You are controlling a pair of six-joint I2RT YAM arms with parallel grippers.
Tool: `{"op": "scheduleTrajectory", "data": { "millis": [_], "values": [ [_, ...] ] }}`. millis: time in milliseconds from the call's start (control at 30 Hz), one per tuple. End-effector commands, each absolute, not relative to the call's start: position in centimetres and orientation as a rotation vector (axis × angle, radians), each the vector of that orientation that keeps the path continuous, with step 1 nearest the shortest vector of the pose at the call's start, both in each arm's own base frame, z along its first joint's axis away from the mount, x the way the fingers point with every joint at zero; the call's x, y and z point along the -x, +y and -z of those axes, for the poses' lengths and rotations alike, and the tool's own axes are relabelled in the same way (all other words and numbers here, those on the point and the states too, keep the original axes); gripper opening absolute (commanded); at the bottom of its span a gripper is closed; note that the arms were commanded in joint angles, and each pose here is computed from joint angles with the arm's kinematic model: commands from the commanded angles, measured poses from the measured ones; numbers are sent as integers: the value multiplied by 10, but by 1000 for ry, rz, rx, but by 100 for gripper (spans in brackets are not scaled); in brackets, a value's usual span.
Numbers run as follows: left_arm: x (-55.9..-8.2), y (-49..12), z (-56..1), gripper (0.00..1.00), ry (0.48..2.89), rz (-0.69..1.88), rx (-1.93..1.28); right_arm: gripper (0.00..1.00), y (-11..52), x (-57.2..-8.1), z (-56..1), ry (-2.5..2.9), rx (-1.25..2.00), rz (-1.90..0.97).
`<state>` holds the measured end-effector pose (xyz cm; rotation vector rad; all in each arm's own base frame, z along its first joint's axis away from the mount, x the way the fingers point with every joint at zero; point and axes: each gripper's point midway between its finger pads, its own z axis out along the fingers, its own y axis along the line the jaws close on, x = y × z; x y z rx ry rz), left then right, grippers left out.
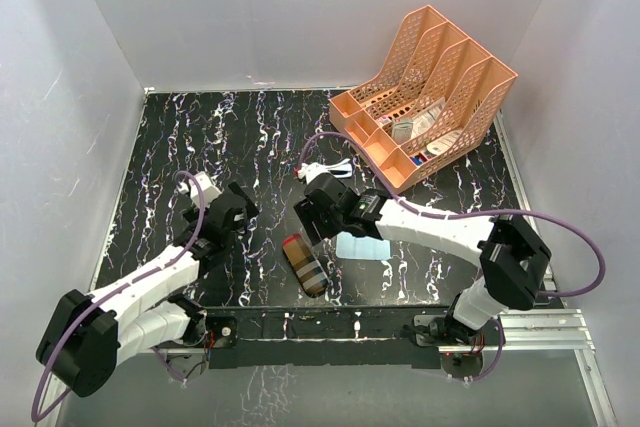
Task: Organize the sunglasses
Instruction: Adjust the sunglasses case at the center of the board, then pick up the sunglasses case from the center of the board.
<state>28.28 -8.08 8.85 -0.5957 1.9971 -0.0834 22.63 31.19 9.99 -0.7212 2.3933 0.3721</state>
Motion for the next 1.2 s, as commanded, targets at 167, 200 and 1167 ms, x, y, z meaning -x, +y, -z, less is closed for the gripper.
{"op": "scheduleTrajectory", "data": {
  "millis": [167, 200, 1167],
  "values": [
    [-271, -55, -76, 98, 1964, 54, 749, 67, 329, -193, -119, 2415, 852, -386],
    [-270, -54, -75, 98, 1965, 58, 752, 67, 330, -190, -117, 2427, 863, -381],
    [-274, -58, -62, 99, 1991, 116, 723, 84, 357, -149, -66, 2535, 1059, -294]
  ]
}}
